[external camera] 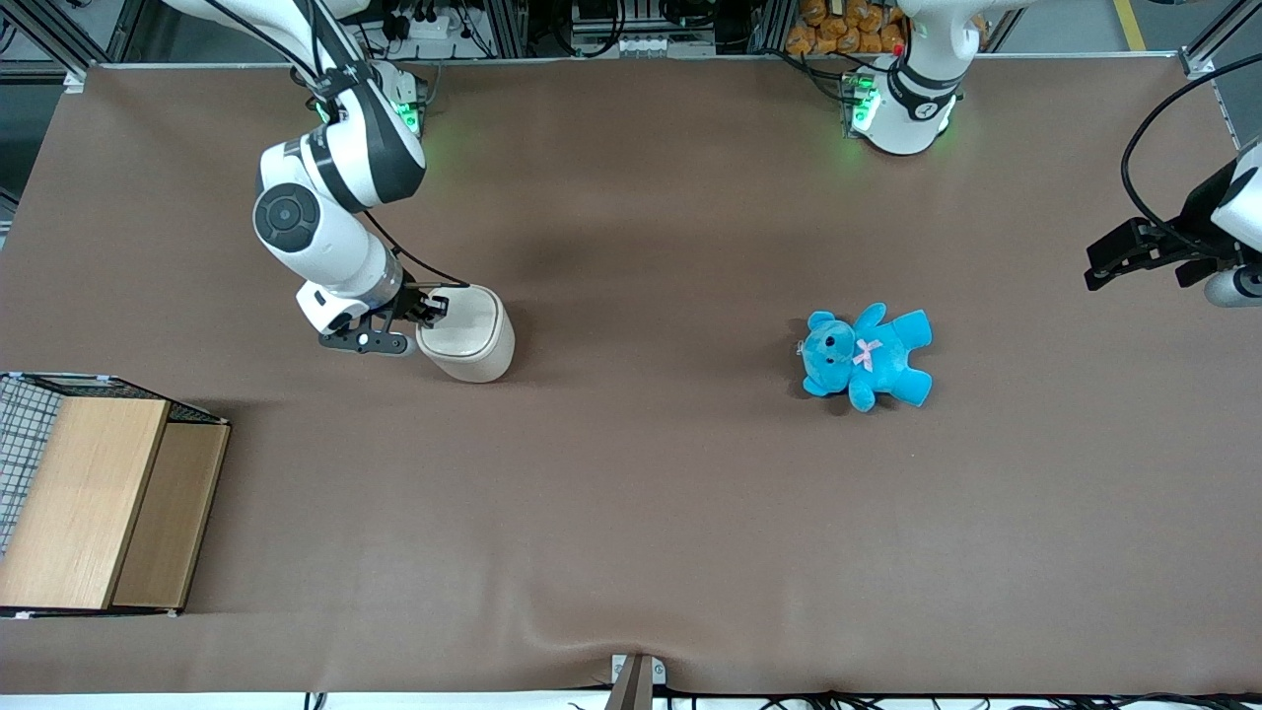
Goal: Open trash can with right arm
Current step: 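Push the lid with the right gripper to flip it open, then withdraw the right gripper away from the opened trash can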
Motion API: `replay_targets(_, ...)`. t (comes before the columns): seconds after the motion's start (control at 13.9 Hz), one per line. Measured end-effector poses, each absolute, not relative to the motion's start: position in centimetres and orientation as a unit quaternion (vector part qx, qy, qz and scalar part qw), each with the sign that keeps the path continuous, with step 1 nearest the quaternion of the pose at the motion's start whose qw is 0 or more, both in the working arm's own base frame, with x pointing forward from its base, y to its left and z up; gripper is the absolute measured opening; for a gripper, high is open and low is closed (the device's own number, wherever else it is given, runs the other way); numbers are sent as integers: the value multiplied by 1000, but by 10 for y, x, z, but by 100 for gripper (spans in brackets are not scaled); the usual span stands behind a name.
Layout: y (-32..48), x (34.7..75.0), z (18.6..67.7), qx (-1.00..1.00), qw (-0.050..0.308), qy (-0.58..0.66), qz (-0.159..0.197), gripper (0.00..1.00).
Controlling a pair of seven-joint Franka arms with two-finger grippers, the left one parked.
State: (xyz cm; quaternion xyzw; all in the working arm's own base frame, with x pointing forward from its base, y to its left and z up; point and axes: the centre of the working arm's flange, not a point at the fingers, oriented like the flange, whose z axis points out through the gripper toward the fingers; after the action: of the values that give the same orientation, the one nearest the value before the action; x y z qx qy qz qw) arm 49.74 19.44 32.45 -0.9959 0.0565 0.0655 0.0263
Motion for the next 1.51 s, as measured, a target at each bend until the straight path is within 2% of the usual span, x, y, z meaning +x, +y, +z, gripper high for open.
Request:
replay_targets(0.14,198,507,348,-995,23,54,80,1)
replay_targets(0.58,209,528,415,-993,24,71,89,1)
replay_targets(0.79,220,529,435,-991,38,82,96,1)
replay_targets(0.86,223,530,447,-990,43,83,101,6)
replay_targets(1.08,218,538,492,-989,50,85,105,35)
replay_targets(1.22,209,544,514,-989,54,91,100,58)
replay_targets(1.51,175,559,545,-988,63,117,84,96)
